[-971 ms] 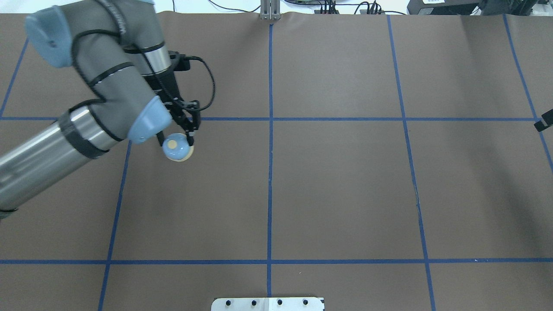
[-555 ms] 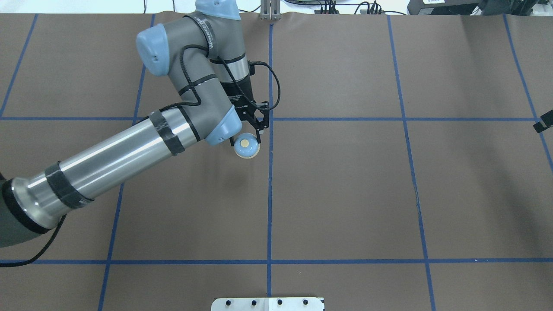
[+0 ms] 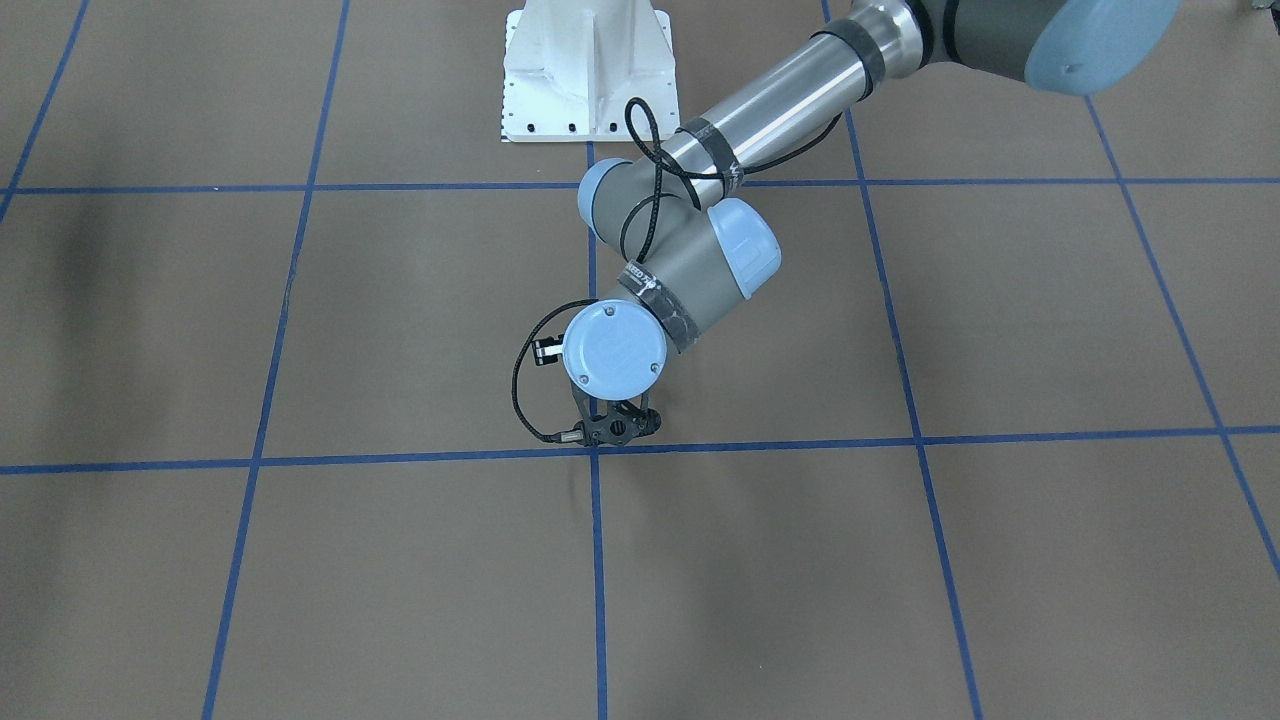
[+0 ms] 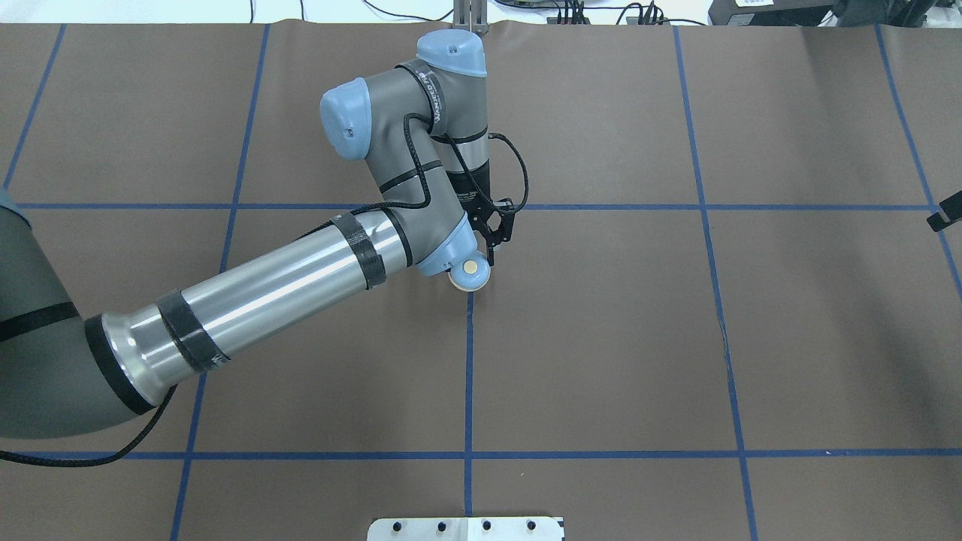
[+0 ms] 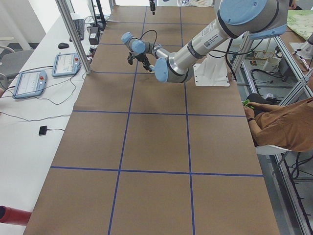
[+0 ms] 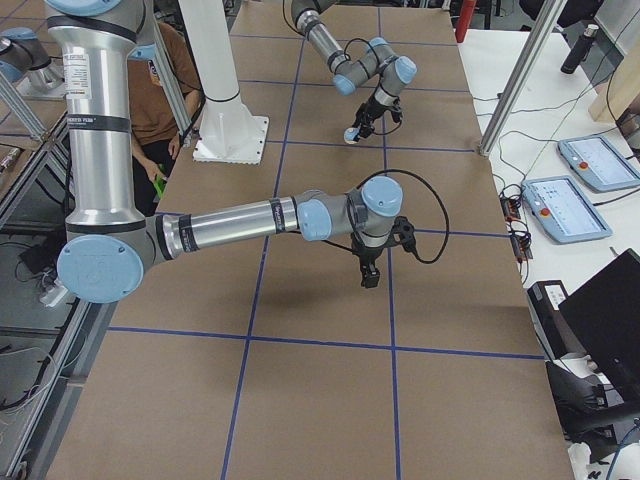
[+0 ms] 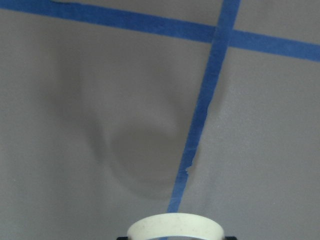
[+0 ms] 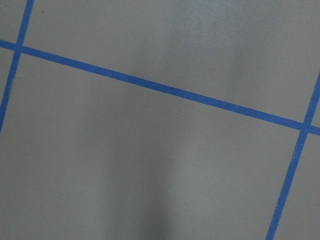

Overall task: Place and press bell with both arms
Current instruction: 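Lower the bell onto the grid crossing with the left gripper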

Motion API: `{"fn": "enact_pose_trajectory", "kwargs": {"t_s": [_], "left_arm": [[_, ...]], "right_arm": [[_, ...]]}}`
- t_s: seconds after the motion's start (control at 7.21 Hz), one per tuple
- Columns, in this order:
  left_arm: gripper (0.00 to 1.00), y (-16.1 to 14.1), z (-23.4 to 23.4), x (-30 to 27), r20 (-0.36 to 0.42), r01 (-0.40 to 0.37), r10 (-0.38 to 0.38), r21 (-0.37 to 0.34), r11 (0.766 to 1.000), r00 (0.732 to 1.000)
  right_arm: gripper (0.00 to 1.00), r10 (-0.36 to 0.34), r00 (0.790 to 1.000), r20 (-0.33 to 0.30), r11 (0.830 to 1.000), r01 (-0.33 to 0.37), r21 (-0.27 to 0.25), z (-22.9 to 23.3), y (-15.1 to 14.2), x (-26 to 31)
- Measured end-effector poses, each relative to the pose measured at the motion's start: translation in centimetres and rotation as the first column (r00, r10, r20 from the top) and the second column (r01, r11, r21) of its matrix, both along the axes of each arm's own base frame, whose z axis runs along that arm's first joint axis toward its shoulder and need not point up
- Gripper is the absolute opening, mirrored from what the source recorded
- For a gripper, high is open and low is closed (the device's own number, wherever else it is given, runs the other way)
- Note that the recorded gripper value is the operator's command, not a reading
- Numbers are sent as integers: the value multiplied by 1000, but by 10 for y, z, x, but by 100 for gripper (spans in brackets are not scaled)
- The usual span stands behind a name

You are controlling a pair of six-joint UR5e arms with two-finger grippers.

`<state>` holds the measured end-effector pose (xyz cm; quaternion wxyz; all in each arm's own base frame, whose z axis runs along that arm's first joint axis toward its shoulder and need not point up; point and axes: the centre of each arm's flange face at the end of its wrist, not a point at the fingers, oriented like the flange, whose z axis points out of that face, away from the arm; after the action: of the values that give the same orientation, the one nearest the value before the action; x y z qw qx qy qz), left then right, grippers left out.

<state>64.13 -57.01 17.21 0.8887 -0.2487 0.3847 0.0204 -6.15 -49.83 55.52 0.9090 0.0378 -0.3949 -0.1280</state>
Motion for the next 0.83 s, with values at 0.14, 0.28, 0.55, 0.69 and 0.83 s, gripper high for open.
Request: {"fn": "enact_pose_trajectory", "kwargs": {"t_s": [0.14,0.28,0.55,0.69,0.83], "left_arm": [[33,4,4,6,13,-1,1,6,1000,1000],[41,6,6,9,17,-3,3,10,1000,1000],[51,10,7,14,18,-8,8,13,1000,1000],[52,11,8,15,17,-11,11,14,1000,1000],[55,13,9,17,15,-14,13,16,1000,1000]], "right_arm": [[100,0,1000,0,1000,0,0,0,0,0],[100,0,1000,0,1000,0,0,0,0,0],[100,0,1000,0,1000,0,-1,1,0,0],[100,0,1000,-1,1000,0,-1,1,0,0],[100,0,1000,-1,1000,0,-1,1,0,0]]}}
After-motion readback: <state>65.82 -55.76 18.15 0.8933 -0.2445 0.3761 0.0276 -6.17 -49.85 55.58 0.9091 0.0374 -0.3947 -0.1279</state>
